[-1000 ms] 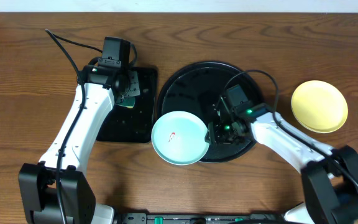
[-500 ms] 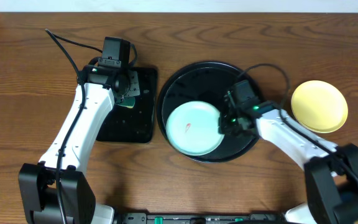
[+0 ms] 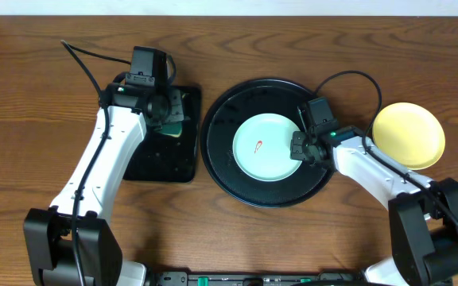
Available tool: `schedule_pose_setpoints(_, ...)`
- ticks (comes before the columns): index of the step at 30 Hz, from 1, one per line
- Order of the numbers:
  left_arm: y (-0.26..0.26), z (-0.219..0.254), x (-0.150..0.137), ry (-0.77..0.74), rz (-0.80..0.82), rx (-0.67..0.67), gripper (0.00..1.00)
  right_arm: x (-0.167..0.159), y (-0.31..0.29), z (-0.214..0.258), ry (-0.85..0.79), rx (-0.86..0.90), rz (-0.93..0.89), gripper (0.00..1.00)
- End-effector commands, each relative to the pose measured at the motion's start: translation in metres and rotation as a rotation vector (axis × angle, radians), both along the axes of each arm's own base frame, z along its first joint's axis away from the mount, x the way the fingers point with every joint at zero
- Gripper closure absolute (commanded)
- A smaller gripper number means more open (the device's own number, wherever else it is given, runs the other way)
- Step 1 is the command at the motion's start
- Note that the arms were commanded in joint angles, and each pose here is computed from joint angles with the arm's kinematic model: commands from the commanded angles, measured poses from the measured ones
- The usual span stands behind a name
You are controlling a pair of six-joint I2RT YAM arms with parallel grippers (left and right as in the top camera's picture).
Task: Clean dirty plates on tray and stack at the side
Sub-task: 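Bring the sponge with the left gripper over the remaining green plate, then scrub the green plate with the sponge while right gripper holds it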
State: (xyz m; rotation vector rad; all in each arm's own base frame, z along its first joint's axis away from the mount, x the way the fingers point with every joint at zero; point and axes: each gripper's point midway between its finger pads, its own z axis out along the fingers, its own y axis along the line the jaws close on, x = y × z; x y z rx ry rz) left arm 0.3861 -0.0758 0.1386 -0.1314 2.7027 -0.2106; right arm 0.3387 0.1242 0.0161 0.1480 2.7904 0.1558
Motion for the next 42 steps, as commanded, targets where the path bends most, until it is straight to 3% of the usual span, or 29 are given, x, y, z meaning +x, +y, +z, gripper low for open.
schedule_pose_setpoints(1, -0.045, 0.001, -0.007, 0.018, -0.109, -0.151, 0.92, 0.010, -0.009, 0.003, -0.037, -0.075, 0.054, 0.99)
schedule_pose_setpoints(9, -0.128, -0.018, -0.019, 0.052, -0.206, -0.212, 0.92, 0.010, -0.010, 0.003, -0.039, -0.081, 0.048, 0.99)
schedule_pose_setpoints(14, -0.164, -0.059, -0.034, 0.173, -0.149, -0.234, 0.92, 0.010, -0.010, 0.003, -0.038, -0.081, 0.048, 0.99)
schedule_pose_setpoints(24, -0.227, -0.118, -0.036, 0.236, -0.159, -0.332, 0.92, 0.010, -0.010, 0.002, -0.035, -0.082, 0.049, 0.99)
schedule_pose_setpoints(31, -0.207, -0.173, -0.037, 0.248, -0.142, -0.155, 0.92, 0.007, -0.010, 0.002, -0.025, -0.085, 0.050, 0.99)
schedule_pose_setpoints(39, -0.141, -0.168, -0.018, 0.135, -0.159, 0.247, 0.93, 0.005, -0.012, 0.000, -0.013, -0.090, 0.050, 0.99)
schedule_pose_setpoints(42, -0.127, -0.164, -0.016, 0.126, -0.144, 0.327, 0.92, 0.005, -0.012, 0.000, -0.013, -0.090, 0.050, 0.99)
